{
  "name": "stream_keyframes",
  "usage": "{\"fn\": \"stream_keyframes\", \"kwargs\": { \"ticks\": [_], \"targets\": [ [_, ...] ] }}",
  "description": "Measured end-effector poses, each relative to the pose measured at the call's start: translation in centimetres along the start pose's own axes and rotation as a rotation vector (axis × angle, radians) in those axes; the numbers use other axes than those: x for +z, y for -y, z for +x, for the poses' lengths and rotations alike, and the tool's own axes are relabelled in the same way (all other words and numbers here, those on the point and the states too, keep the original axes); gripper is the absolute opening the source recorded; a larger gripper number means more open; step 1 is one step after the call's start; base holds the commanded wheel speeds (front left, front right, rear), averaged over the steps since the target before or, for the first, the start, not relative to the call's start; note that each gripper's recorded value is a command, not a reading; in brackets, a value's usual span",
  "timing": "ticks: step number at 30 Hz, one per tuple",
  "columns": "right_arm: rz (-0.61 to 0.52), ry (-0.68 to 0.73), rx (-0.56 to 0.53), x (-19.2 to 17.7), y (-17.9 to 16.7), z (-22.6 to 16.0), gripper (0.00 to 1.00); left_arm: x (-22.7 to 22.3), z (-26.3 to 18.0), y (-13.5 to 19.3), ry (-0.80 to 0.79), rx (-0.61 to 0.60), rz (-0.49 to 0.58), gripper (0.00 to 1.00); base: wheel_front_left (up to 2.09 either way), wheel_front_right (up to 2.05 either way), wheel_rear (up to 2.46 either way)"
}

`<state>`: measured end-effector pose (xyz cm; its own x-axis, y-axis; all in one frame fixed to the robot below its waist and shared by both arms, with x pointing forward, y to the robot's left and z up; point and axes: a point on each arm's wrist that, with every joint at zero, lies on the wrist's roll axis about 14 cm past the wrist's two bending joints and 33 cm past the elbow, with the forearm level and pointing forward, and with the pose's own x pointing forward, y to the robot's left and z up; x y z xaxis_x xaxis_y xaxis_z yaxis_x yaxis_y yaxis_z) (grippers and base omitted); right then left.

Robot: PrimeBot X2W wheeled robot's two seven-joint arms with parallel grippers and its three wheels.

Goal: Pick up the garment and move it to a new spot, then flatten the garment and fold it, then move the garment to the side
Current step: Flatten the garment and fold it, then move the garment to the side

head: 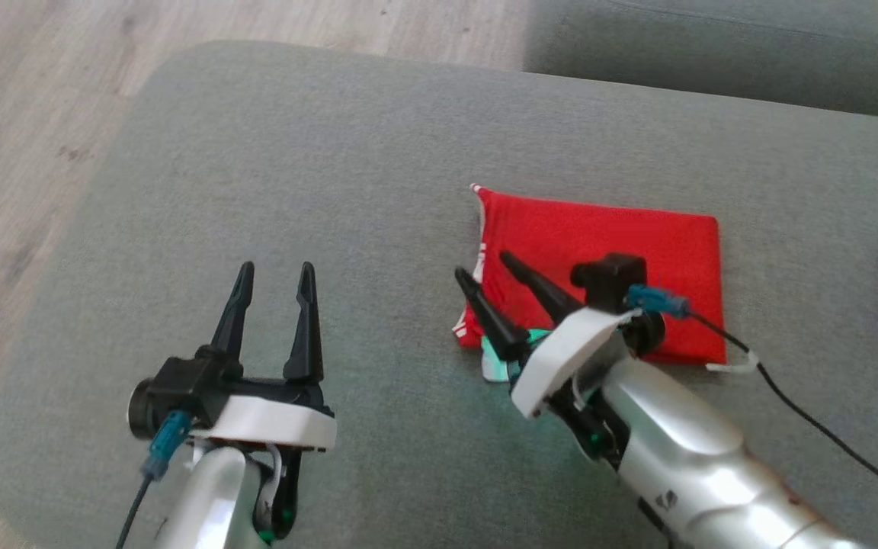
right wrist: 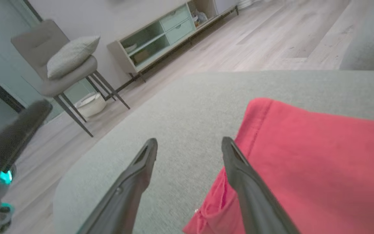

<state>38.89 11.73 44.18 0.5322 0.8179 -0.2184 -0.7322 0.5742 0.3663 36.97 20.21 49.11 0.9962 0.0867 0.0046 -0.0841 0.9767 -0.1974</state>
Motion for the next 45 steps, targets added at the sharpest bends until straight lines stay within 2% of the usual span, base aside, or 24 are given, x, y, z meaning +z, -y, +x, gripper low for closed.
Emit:
{"fn": "stream_keyframes", "kwargs": {
  "ticks": [3,6,10,12,14,19,22,25,30,45],
  "targets": [
    [0.003,0.093,-0.012,2.6,0.4,-0.1,1.0,0.0,0.4,0.6,0.002,-0.018,-0.004,1.0,0.0,0.0,0.0],
    [-0.01,0.186,-0.072,5.6,2.5,-0.7,1.0,0.2,0.8,1.3,0.009,-0.038,-0.008,1.0,0.0,0.0,0.0],
    [-0.088,0.299,-0.23,9.5,7.3,-3.2,1.0,0.5,1.5,2.3,0.021,-0.067,-0.017,1.0,0.0,0.0,0.0],
    [-0.151,0.39,-0.318,12.3,9.5,-5.5,1.0,0.6,1.9,3.0,0.028,-0.088,-0.022,1.0,0.0,0.0,0.0],
    [-0.207,0.441,-0.408,13.2,11.4,-8.4,1.0,0.7,2.2,3.7,0.03,-0.108,-0.026,1.0,0.0,0.0,0.0],
    [-0.253,0.399,-0.628,8.4,14.4,-16.1,1.0,0.4,2.6,5.1,0.023,-0.144,-0.036,1.0,0.0,0.0,0.0],
    [-0.24,0.402,-0.709,6.5,14.4,-19.7,1.0,-0.8,2.2,5.8,-0.009,-0.166,-0.044,1.0,0.0,0.0,0.0],
    [-0.236,0.42,-0.74,6.4,14.2,-21.2,1.0,-1.6,2.1,6.1,-0.031,-0.171,-0.047,1.0,0.0,0.0,0.0],
    [-0.215,0.405,-0.767,5.3,14.4,-22.2,1.0,-2.2,2.3,6.3,-0.046,-0.176,-0.049,1.0,0.0,0.0,0.0],
    [-0.197,0.367,-0.751,4.1,14.5,-21.2,1.0,-2.5,2.1,5.9,-0.056,-0.173,-0.041,1.0,0.0,0.0,0.0]
  ]
}}
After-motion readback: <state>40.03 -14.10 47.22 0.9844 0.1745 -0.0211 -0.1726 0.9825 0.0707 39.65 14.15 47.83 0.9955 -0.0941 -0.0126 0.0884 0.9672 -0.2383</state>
